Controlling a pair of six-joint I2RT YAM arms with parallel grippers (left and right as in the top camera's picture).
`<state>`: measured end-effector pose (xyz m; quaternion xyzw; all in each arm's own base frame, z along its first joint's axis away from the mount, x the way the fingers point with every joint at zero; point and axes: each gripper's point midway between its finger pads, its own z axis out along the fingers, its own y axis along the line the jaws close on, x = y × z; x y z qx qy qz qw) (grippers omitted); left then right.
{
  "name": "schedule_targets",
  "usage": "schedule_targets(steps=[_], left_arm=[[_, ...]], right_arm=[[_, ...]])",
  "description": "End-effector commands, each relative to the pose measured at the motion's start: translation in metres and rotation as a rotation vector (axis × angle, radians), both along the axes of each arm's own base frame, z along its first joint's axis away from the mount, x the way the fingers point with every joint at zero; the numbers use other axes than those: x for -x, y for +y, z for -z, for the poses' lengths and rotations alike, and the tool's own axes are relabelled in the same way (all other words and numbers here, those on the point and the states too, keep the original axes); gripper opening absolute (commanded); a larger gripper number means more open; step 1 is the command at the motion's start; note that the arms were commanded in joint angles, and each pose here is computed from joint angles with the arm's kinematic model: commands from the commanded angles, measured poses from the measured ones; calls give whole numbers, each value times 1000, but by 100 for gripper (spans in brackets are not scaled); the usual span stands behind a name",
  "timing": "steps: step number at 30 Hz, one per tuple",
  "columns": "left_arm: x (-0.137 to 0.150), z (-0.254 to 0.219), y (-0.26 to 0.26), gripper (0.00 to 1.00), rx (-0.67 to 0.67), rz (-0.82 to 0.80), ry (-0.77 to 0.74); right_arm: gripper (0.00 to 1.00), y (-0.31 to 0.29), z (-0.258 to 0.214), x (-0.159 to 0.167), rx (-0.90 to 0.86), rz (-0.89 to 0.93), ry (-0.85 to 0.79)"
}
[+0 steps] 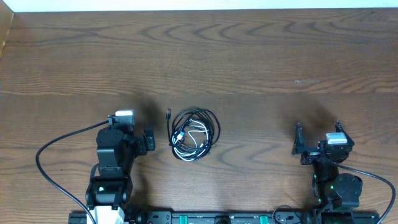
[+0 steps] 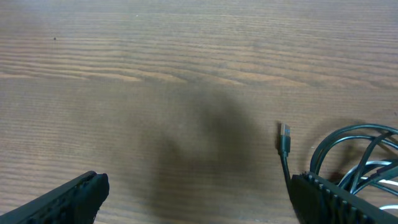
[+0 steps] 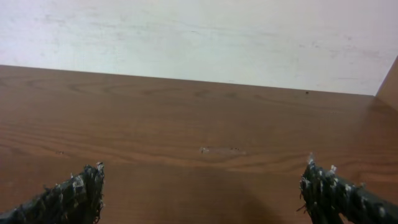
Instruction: Untangle cables
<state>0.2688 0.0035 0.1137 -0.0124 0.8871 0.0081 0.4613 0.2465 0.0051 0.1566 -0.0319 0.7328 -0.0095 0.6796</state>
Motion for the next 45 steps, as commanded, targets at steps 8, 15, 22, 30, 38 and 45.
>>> schedule_targets(steps=[8,15,22,30,38,45], left_arm=[[-9,-6,3,98,14,-26,80],[-13,-1,3,97,15,-28,151],[-14,2,3,98,27,-38,172],[-14,2,2,98,27,-38,171],[-14,-1,-2,97,45,-22,178],[-11,-6,-6,98,60,-4,199]], right_arm=[[99,4,0,0,9,-17,-1],[99,4,0,0,9,-17,-1],[99,4,0,0,9,-17,-1],[99,4,0,0,9,-17,-1],[99,4,0,0,9,-17,-1],[99,4,0,0,9,-17,-1]])
